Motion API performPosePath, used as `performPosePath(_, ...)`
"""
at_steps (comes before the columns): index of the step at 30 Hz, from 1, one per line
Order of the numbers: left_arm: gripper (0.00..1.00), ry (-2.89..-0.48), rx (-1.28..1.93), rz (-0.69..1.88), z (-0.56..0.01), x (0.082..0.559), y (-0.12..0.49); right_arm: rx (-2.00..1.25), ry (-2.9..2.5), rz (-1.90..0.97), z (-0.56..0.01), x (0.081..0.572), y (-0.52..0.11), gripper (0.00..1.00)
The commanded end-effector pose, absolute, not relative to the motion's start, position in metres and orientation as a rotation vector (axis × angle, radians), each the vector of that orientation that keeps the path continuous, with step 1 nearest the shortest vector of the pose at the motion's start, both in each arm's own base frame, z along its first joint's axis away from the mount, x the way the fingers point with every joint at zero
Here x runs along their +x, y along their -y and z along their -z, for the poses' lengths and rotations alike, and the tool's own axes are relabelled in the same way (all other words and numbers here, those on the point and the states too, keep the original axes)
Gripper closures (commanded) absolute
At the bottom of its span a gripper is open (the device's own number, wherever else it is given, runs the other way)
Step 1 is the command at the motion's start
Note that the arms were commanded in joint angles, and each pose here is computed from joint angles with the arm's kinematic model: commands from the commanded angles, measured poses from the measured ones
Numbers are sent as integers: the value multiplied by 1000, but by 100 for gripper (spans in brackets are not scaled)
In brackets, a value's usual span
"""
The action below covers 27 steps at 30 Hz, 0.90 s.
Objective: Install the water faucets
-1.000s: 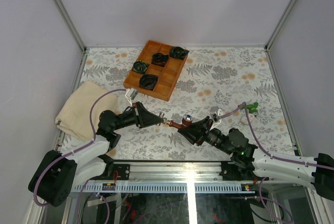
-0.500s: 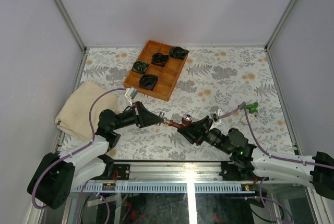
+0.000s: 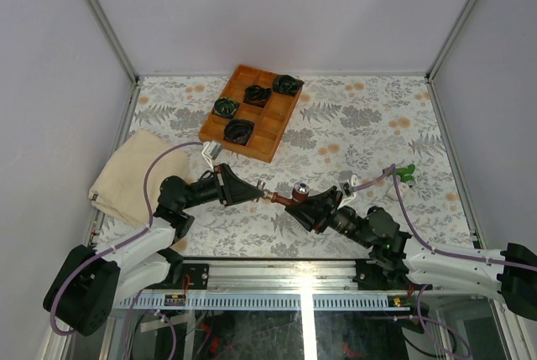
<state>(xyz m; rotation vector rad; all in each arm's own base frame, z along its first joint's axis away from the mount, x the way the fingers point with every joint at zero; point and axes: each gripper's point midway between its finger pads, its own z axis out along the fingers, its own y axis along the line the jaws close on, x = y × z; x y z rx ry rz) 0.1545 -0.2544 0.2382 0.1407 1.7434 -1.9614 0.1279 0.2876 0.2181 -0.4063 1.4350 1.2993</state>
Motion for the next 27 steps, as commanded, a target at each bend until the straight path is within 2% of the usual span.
performPosePath(1, 100, -1686, 203, 1956, -255, 154, 259, -377, -1316, -1359, -250, 124, -287, 100)
performPosePath(27, 100, -1683, 214, 1959, -254, 151, 260, -344, -1317, -1352, -248, 127, -282, 100)
